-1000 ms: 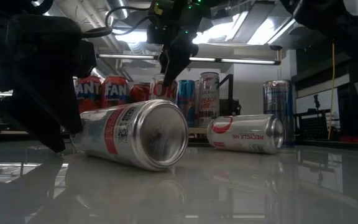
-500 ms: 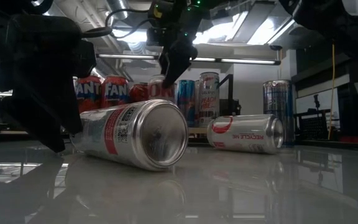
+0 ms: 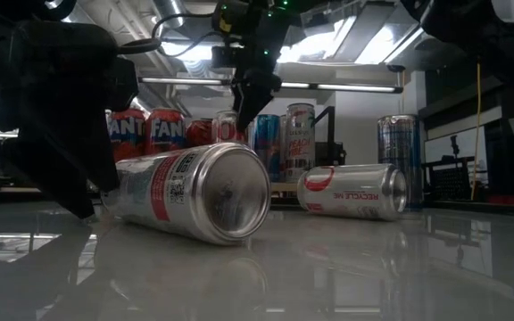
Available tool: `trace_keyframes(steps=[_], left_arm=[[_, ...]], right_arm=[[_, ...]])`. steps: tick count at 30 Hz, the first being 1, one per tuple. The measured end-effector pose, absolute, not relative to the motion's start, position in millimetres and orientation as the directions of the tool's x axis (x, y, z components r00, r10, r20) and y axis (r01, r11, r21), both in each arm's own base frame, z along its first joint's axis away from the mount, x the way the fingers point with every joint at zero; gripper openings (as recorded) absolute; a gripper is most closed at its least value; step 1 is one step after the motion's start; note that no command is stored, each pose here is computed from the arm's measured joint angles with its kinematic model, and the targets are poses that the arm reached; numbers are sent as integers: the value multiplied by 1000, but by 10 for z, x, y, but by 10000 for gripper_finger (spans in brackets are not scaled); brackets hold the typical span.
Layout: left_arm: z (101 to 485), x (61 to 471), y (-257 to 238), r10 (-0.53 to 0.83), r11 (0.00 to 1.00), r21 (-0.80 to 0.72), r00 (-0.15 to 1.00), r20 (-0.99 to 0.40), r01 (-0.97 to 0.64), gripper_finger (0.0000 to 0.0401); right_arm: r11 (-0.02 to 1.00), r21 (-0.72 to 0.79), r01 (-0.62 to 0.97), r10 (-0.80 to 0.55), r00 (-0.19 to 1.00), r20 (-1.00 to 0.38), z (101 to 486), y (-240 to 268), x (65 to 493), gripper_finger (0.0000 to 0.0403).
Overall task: Place canned beverage on shelf
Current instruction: Put the red silver soda can on the shelf, then adjust the white pink soda can
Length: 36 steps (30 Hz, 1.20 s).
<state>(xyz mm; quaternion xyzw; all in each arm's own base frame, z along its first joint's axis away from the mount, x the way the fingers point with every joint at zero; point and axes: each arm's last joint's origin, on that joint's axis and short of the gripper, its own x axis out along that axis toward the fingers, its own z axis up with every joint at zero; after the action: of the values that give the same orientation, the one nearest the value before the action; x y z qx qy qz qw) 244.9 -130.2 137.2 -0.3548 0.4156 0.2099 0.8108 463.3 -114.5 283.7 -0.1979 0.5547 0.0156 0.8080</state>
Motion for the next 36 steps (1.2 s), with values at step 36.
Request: trace_keyframes(steps=[36], left_arm=[[1374, 2451, -1303, 45, 659, -404, 569, -821, -634, 321]], right_arm=[[819, -422, -388, -330, 282, -901, 2975, -527, 4542, 337]])
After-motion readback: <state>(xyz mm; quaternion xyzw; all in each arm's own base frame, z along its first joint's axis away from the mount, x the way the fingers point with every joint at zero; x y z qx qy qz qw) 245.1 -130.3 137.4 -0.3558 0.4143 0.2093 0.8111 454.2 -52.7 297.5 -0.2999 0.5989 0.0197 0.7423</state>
